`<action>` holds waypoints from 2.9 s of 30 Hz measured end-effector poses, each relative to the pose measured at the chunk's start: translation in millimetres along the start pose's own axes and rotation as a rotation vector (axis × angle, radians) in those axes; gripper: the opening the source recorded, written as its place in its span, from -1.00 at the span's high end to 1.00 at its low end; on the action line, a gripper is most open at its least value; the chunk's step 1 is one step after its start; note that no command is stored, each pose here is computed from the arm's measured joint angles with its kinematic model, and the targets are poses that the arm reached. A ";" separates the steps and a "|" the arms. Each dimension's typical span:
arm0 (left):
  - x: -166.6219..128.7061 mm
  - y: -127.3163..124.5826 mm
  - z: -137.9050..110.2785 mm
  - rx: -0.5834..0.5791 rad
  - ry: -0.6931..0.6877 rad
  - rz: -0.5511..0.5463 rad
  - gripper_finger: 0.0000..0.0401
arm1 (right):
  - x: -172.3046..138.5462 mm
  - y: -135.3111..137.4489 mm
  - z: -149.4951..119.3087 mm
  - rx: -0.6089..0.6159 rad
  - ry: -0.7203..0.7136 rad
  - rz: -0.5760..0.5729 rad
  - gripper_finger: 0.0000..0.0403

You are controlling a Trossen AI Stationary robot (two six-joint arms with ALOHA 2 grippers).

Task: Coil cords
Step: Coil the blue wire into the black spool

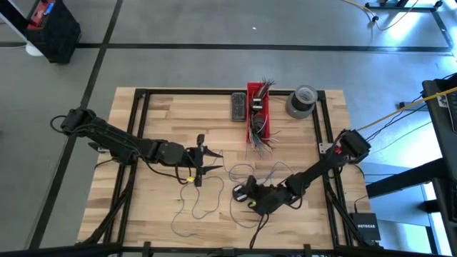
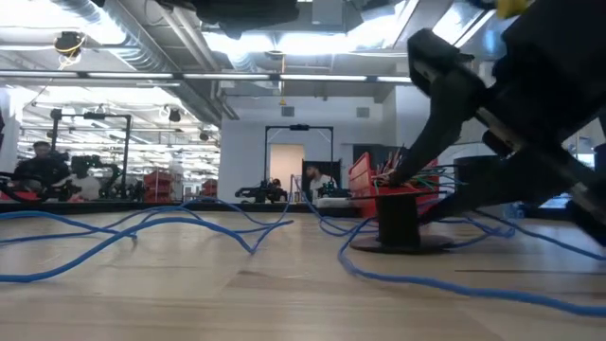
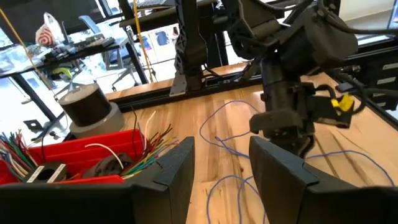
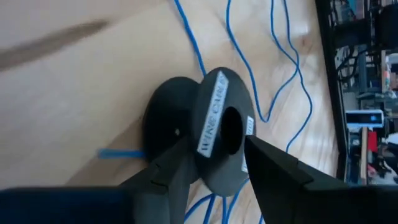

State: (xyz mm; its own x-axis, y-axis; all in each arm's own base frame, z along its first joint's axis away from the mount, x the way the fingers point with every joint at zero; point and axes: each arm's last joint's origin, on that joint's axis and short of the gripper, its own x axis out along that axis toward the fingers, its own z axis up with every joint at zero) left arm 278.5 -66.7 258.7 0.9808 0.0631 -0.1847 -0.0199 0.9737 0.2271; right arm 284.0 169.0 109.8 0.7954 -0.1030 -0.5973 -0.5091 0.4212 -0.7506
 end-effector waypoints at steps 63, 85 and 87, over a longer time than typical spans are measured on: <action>11.3 -21.1 -16.8 0.136 0.064 -0.066 0.94 | -35.7 -115.5 15.7 0.722 -0.174 -0.304 0.97; -7.6 -8.7 22.3 -0.075 -0.176 0.291 0.99 | -69.8 -78.1 15.1 0.908 0.202 -0.443 0.41; -4.7 -3.1 22.8 -0.091 -0.198 0.316 0.99 | -57.1 -72.1 12.0 0.954 0.176 -0.488 0.44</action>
State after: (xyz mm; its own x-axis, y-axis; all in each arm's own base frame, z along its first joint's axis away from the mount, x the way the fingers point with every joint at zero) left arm 278.4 -75.0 280.7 0.9418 0.3286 0.0713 -0.3359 0.9289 0.1556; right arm 279.2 155.3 201.4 0.7456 -0.5452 -0.3832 0.3751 0.8186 -0.4349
